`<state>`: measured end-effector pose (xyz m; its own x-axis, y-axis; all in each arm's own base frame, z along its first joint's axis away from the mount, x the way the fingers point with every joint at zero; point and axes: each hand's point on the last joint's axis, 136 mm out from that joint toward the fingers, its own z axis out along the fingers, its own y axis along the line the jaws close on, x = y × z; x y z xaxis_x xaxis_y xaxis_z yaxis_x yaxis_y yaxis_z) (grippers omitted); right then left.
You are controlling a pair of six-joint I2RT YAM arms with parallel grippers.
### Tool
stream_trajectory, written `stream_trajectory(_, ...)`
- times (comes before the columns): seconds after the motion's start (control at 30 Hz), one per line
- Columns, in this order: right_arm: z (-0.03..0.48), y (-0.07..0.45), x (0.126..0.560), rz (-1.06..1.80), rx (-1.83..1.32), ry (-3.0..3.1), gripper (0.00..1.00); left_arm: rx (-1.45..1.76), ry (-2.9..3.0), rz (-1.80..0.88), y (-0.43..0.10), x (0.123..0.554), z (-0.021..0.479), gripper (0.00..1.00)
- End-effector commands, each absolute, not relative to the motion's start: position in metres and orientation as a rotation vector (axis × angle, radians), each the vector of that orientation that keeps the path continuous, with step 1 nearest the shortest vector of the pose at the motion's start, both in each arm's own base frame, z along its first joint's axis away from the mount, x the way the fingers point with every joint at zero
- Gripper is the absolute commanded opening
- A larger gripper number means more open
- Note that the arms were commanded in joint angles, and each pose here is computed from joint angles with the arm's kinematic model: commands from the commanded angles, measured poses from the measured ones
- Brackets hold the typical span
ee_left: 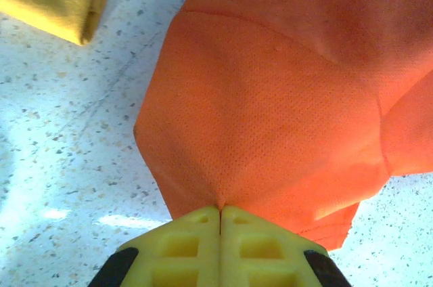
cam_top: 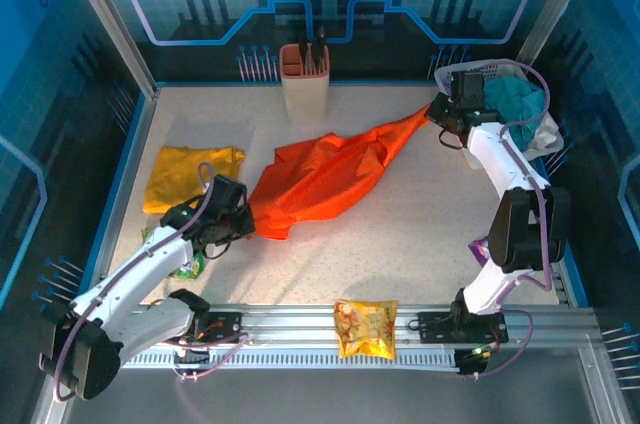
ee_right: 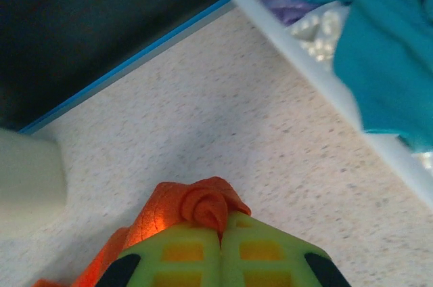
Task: Fold and stack the t-shirts
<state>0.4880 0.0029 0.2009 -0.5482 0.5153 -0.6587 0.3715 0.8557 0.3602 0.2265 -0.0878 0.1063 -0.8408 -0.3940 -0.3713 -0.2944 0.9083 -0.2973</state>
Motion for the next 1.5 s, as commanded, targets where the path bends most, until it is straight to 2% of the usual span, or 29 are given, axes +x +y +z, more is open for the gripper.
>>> stream_trajectory(0.0,0.208,-0.03,0.487,0.104,0.699,2.151,0.0,-0.536,2.669,-0.288,-0.077,0.214,0.104,0.0)
stream_trajectory(0.17,0.181,-0.026,0.495,0.108,0.651,2.269,0.05,-0.563,2.677,-0.28,-0.074,0.216,0.097,0.0)
stream_trajectory(0.27,0.157,-0.013,0.497,0.167,0.62,2.372,0.17,-0.585,2.67,-0.274,-0.071,0.221,0.093,0.0)
stream_trajectory(0.33,0.148,-0.001,0.495,0.244,0.601,2.417,0.36,-0.594,2.657,-0.292,-0.072,0.226,0.092,0.0)
stream_trajectory(0.4,0.142,0.014,0.491,0.355,0.566,2.422,0.7,-0.599,2.652,-0.314,-0.075,0.231,0.088,0.0)
stream_trajectory(0.43,0.139,0.02,0.488,0.403,0.559,2.425,0.79,-0.602,2.656,-0.321,-0.076,0.231,0.085,0.0)
stream_trajectory(0.5,0.133,0.037,0.476,0.52,0.529,2.43,0.84,-0.613,2.681,-0.341,-0.08,0.23,0.075,0.0)
stream_trajectory(0.67,0.112,0.075,0.427,0.633,0.421,2.522,0.86,-0.628,2.72,-0.4,-0.089,0.228,0.052,0.06)
stream_trajectory(0.83,0.087,0.106,0.367,0.662,0.314,2.602,0.87,-0.606,2.72,-0.412,-0.093,0.235,0.051,0.12)
stream_trajectory(0.97,0.067,0.12,0.33,0.658,0.313,2.628,0.83,-0.583,2.734,-0.408,-0.094,0.235,0.045,0.21)
stream_trajectory(1.0,0.062,0.128,0.326,0.699,0.317,2.626,0.82,-0.583,2.737,-0.412,-0.095,0.235,0.043,0.26)
stream_trajectory(1.2,0.039,0.156,0.323,0.731,0.334,2.666,0.75,-0.58,2.77,-0.428,-0.1,0.235,0.033,0.38)
stream_trajectory(1.37,0.033,0.162,0.334,0.722,0.348,2.668,0.63,-0.601,2.773,-0.432,-0.099,0.231,0.027,0.38)
stream_trajectory(1.47,0.034,0.16,0.339,0.685,0.333,2.677,0.55,-0.61,2.78,-0.453,-0.102,0.228,0.022,0.33)
